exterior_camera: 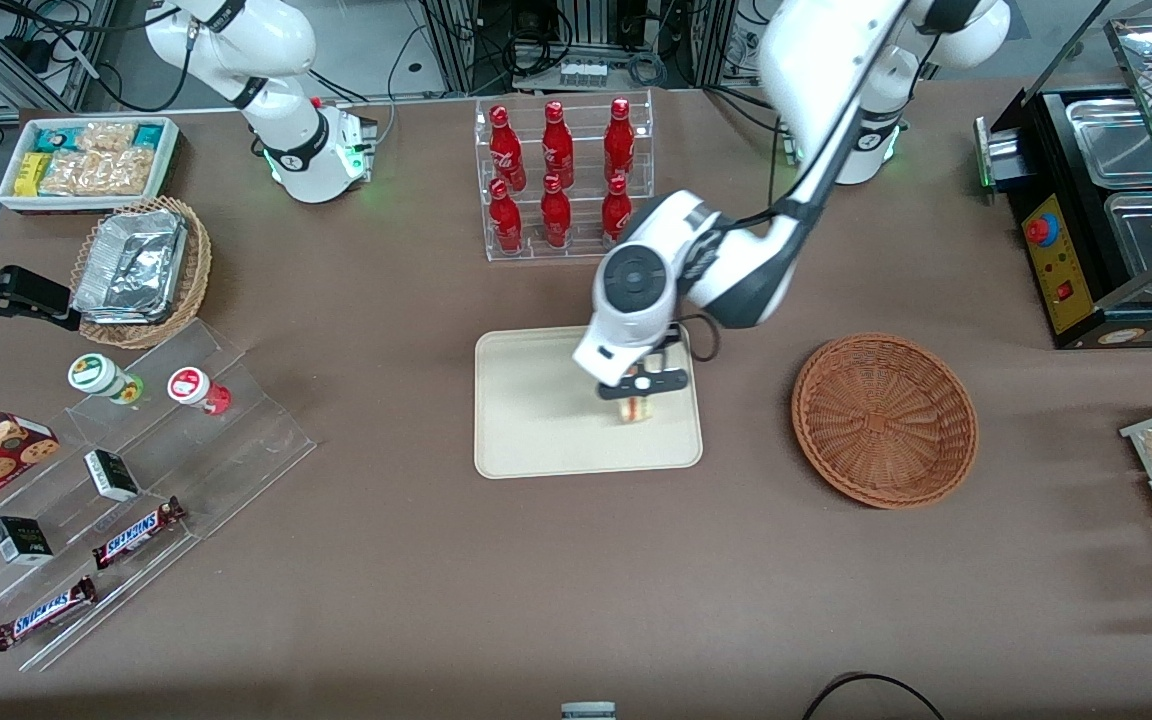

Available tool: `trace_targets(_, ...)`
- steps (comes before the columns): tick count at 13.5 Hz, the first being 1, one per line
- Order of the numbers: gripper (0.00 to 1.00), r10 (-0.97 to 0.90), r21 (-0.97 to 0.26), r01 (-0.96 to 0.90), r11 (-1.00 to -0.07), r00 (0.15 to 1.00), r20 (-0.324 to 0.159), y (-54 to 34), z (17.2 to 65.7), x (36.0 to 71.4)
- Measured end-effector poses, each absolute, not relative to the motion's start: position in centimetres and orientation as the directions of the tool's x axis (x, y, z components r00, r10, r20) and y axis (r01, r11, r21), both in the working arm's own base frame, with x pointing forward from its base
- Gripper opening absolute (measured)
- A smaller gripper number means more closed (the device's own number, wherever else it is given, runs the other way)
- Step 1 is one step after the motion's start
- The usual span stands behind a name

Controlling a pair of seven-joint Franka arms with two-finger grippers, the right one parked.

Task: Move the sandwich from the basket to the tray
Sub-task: 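Lift the sandwich and carry it with the left gripper over the cream tray, then lower the sandwich onto the tray and open the left gripper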

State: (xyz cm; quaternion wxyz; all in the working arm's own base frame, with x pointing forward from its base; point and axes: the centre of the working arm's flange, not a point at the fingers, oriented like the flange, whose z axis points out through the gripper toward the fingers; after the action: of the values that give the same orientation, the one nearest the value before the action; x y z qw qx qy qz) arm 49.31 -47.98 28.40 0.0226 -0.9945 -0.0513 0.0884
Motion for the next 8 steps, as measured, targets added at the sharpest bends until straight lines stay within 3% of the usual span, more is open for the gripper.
trace_targets(4, 0.16, 0.089, -0.049, 0.082, -0.995, 0.981, -0.175, -51.6, 25.3, 49.7)
trace_targets(8, 0.16, 0.095, -0.074, 0.082, -0.994, 0.977, -0.189, -52.2, 25.9, 51.4)
